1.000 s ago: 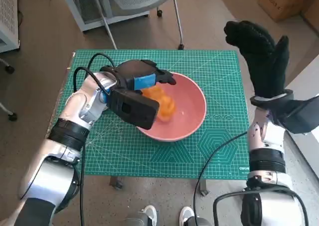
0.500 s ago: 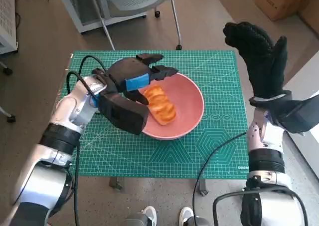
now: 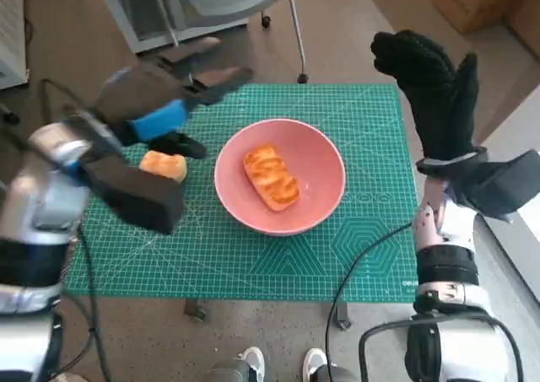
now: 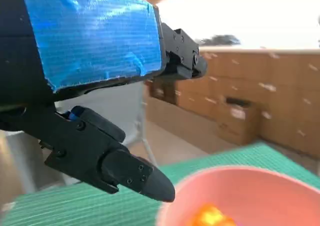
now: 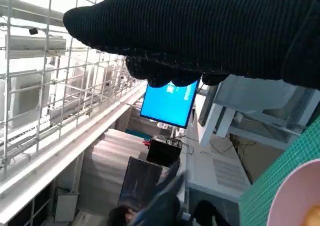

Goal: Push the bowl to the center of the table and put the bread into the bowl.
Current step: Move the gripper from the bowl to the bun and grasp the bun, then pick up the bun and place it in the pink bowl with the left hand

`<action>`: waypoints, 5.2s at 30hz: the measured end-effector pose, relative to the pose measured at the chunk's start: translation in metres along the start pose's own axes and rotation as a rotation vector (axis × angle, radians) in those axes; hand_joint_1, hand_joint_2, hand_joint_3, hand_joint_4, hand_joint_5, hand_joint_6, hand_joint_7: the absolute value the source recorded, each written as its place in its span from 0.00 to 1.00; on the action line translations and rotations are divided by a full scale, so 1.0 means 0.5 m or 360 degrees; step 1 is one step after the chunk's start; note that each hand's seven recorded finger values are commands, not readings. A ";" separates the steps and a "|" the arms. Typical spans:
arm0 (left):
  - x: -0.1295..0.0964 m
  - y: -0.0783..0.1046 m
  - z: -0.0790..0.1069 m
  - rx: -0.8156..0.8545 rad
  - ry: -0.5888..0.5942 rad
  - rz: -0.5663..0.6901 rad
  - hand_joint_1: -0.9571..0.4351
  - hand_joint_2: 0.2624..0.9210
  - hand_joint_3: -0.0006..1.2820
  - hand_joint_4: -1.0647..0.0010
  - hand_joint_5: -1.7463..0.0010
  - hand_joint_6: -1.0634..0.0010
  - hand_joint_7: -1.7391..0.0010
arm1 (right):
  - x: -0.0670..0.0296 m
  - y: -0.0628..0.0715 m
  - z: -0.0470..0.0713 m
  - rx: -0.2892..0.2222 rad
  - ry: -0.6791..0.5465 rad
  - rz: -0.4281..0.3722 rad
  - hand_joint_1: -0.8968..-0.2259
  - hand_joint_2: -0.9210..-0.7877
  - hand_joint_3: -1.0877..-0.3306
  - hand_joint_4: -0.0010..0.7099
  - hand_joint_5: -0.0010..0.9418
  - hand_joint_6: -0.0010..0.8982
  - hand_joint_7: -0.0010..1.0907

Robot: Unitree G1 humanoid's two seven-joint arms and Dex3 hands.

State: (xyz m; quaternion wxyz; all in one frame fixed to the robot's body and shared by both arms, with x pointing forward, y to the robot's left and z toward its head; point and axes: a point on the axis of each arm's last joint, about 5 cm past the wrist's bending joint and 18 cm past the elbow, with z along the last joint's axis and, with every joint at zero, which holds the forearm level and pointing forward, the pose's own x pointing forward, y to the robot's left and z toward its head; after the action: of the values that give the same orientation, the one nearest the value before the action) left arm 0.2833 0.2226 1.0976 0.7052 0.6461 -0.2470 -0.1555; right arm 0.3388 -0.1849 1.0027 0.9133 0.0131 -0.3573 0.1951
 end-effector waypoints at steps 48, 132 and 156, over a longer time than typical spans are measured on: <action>-0.083 -0.143 -0.112 -0.0403 0.0815 -0.0444 0.39 0.67 0.00 0.97 1.00 0.78 1.00 | 0.003 0.002 -0.003 0.0095 0.0004 0.0047 0.27 0.00 0.60 0.27 0.00 0.41 0.01; 0.030 -0.245 -0.102 -0.0059 0.1015 -0.0489 0.69 1.00 0.07 0.41 0.33 0.40 0.30 | 0.000 -0.007 0.009 -0.0009 -0.0012 0.0031 0.27 0.00 0.56 0.27 0.00 0.40 0.01; 0.038 -0.047 0.020 0.0151 0.0423 0.0286 0.69 0.98 0.01 0.21 0.45 0.35 0.35 | 0.003 -0.005 0.012 -0.0018 -0.0031 0.0042 0.28 0.00 0.54 0.27 0.00 0.38 0.00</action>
State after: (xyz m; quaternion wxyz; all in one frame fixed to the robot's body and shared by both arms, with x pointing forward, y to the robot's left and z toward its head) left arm 0.2961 0.2012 1.0778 0.7115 0.6688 -0.2154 0.0067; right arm 0.3368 -0.1877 1.0087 0.9072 0.0051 -0.3675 0.2049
